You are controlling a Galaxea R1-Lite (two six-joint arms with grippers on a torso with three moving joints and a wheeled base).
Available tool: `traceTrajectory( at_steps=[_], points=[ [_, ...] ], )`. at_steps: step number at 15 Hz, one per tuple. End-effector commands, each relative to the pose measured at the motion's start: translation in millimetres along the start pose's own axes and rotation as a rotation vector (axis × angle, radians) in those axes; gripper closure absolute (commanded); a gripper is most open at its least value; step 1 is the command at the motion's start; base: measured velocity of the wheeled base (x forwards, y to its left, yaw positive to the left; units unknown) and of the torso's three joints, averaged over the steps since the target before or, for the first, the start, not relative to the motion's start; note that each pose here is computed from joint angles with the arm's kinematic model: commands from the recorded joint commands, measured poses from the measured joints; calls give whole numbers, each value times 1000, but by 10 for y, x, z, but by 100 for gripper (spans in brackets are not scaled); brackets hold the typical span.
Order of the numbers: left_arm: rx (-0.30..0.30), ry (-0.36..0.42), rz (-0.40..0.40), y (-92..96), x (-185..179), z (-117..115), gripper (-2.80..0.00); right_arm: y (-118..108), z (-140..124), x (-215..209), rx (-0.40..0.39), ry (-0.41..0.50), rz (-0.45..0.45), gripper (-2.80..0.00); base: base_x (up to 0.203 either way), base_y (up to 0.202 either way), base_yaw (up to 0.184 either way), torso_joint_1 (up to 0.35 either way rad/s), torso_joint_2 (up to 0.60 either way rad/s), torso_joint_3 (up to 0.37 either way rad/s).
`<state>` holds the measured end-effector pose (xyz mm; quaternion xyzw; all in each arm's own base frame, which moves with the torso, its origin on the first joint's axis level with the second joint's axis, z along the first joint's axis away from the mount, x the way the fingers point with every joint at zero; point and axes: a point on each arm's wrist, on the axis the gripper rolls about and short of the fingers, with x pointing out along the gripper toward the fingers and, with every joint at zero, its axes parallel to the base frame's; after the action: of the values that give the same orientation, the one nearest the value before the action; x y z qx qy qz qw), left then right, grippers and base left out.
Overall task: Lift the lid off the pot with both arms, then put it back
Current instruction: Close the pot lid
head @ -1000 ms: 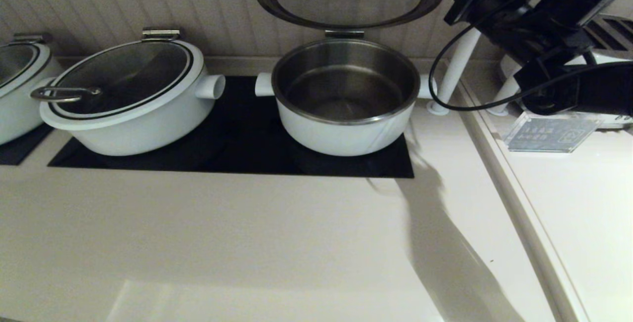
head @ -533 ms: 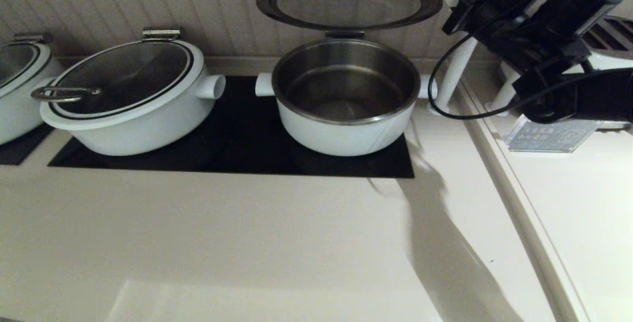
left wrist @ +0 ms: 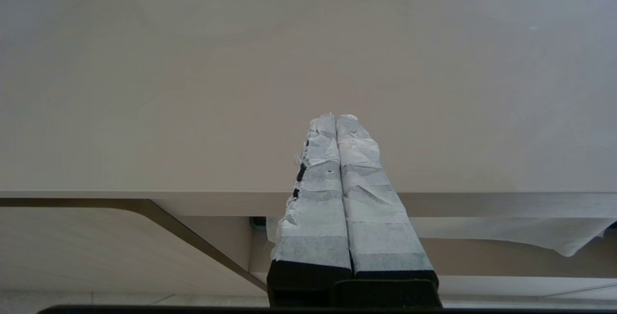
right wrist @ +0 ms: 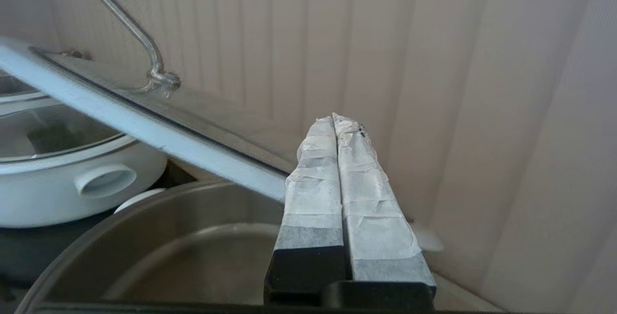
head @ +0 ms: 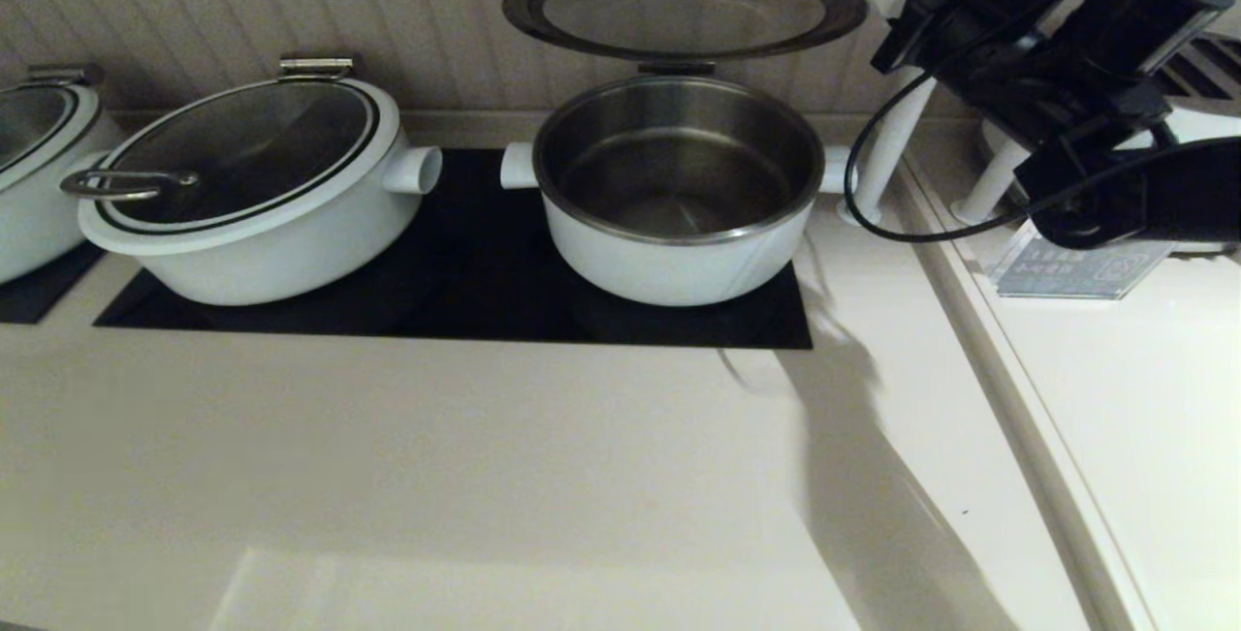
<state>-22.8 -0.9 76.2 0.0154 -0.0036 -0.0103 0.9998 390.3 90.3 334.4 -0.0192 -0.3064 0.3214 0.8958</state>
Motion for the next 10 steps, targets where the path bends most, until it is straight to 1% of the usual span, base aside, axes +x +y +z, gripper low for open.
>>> traceTrajectory(
  at_steps=[1,10],
  points=[
    [0,-1,0,0,0,0,0,26,15,-40,0,0,12,0,0,0,0,0,0,0],
    [0,-1,1,0,0,0,0,109,-115,-195,18,35,39,0,0,0,0,0,0,0]
  ],
)
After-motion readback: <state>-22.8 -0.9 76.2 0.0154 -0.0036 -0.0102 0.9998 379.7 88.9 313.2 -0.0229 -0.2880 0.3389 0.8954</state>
